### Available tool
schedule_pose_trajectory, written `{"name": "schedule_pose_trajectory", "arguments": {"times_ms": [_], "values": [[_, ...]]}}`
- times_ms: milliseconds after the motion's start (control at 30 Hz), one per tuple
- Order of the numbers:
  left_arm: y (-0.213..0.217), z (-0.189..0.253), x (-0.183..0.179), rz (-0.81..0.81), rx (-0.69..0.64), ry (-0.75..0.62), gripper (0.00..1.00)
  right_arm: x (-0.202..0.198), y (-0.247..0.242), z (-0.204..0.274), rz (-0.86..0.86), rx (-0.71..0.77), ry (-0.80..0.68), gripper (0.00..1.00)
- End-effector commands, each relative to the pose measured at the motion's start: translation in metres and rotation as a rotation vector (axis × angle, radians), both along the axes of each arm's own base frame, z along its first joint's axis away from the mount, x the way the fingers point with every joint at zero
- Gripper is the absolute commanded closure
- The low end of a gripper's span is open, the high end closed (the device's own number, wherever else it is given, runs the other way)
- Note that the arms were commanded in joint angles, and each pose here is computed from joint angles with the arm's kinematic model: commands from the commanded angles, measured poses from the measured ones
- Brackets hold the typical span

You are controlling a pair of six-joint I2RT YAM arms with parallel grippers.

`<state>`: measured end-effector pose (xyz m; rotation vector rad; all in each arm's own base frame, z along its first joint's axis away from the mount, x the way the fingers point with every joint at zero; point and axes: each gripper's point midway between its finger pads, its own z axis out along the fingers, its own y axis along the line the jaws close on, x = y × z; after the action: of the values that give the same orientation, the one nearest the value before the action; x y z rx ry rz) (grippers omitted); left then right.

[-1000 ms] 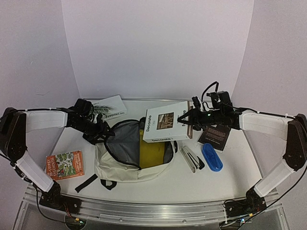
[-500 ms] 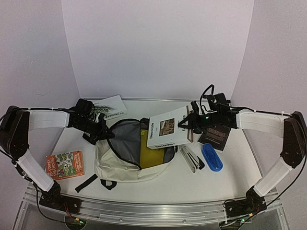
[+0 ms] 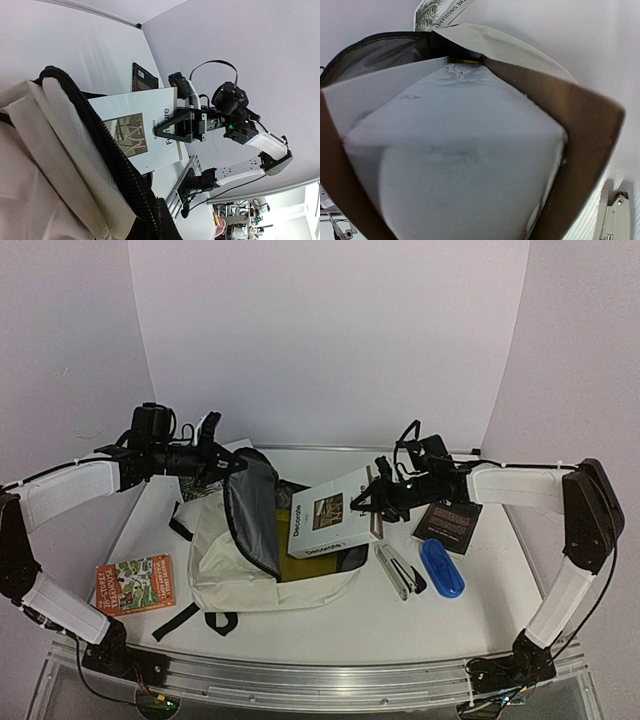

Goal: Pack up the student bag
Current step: Place the book in the student bag.

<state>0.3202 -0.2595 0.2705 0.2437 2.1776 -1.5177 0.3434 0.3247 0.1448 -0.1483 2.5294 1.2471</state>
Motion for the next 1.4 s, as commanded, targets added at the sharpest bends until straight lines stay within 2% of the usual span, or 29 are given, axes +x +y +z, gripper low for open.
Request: {"name": "schedule_pose_trajectory", "arguments": {"times_ms": [0, 267, 400, 700, 900, 1000, 1267, 1367], "values": [[-0.01, 0.057, -0.004, -0.101, -0.092, -0.177, 1.0, 0.007, 0.026, 0.001, -0.001, 0.027, 0.008, 0.72], [-0.02, 0.062, 0.0, -0.148, -0.101, -0.187, 1.0, 0.002, 0.088, 0.015, 0.063, 0.108, -0.004, 0.71], [-0.024, 0.064, 0.001, -0.166, -0.102, -0.191, 1.0, 0.001, 0.104, 0.026, 0.067, 0.167, -0.018, 0.69], [-0.044, 0.064, -0.002, -0.22, -0.117, -0.19, 1.0, 0.012, 0.151, 0.013, 0.055, 0.173, -0.04, 0.65], [-0.053, 0.062, -0.002, -0.233, -0.128, -0.191, 1.0, 0.022, 0.163, -0.001, 0.041, 0.148, -0.065, 0.53], [-0.051, 0.06, 0.0, -0.204, -0.118, -0.193, 1.0, 0.027, 0.156, 0.002, 0.014, 0.111, -0.106, 0.4], [-0.046, 0.058, 0.003, -0.152, -0.095, -0.2, 1.0, 0.034, 0.097, -0.005, -0.098, -0.197, -0.24, 0.17], [-0.046, 0.057, 0.003, -0.152, -0.092, -0.197, 1.0, 0.03, 0.08, -0.017, -0.106, -0.28, -0.237, 0.13]]}}
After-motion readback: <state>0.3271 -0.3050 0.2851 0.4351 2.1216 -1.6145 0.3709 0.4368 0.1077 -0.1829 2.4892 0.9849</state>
